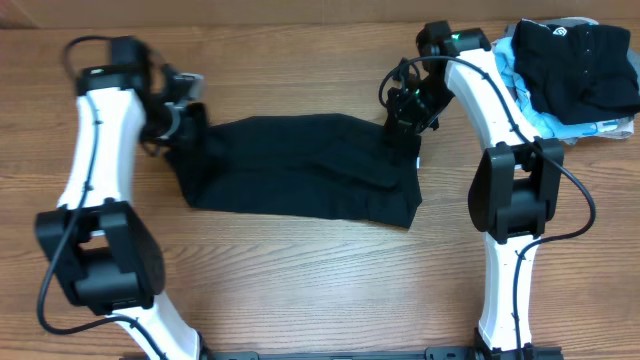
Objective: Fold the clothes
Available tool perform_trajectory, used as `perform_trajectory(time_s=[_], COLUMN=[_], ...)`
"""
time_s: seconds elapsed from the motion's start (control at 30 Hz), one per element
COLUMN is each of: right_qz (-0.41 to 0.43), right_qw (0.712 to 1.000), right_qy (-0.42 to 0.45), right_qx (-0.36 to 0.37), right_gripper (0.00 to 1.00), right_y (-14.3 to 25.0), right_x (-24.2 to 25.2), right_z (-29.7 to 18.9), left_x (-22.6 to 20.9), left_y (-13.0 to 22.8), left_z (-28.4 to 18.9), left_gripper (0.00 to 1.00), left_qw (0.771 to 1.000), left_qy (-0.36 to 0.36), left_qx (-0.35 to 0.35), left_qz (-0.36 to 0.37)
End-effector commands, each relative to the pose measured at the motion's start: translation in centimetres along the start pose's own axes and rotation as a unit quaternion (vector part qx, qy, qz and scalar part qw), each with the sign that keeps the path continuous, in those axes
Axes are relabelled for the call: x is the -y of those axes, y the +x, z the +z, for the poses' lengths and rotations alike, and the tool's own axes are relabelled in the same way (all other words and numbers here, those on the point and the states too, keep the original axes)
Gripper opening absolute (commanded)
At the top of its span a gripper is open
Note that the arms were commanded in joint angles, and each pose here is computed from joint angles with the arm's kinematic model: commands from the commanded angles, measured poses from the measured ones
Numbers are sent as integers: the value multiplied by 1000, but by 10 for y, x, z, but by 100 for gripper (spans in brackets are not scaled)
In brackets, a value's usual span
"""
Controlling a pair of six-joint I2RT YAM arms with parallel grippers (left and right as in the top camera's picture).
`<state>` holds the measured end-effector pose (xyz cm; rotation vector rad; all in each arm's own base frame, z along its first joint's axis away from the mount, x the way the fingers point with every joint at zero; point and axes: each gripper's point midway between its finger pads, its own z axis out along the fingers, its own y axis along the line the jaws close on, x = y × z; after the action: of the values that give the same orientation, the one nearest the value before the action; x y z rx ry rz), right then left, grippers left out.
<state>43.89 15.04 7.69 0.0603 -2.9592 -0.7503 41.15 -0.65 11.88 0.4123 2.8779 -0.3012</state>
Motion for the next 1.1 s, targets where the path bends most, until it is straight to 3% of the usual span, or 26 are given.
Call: perform_trajectory(time_s=[0.0,0.33,0.37,0.4,0.43,0.47,0.67,0.9,1.07], right_qz=[-9,-5,-3,0,4,7,16,1,3], right_qw=[999,995,994,993,993,993,993,998,999], right_qy=[-12,-17,-17,-17,-17,-17,-34,-19,34], right_qx=[44,102,108,113,118,120,110,59,37], right_gripper=[4,4,4,4,4,5,12,36,44], right_y=[-14,-35,-36,-37,-38,-38,-29,-5,4], right_x=[-7,6,8,11,14,17,27,26,35], right_z=[-30,-74,-80,-85,-90,-94,-104,-96,-88], left_x=[31,101,106,110,115,118,116,89,73], left_y=[-15,-19,-18,-18,-18,-18,-25,-50,-61], left_z=[7,61,65,67,68,69,67,28,-2], left_gripper=[4,12,20,43,88,100,100,100,100], left_qw=[997,990,989,989,988,987,992,999,1000], left_qy=[-8,15,16,18,19,19,15,5,-1], left_qx=[-4,-47,-52,-54,-55,-54,-42,-6,15], left_qz=[77,129,136,140,145,149,121,36,3])
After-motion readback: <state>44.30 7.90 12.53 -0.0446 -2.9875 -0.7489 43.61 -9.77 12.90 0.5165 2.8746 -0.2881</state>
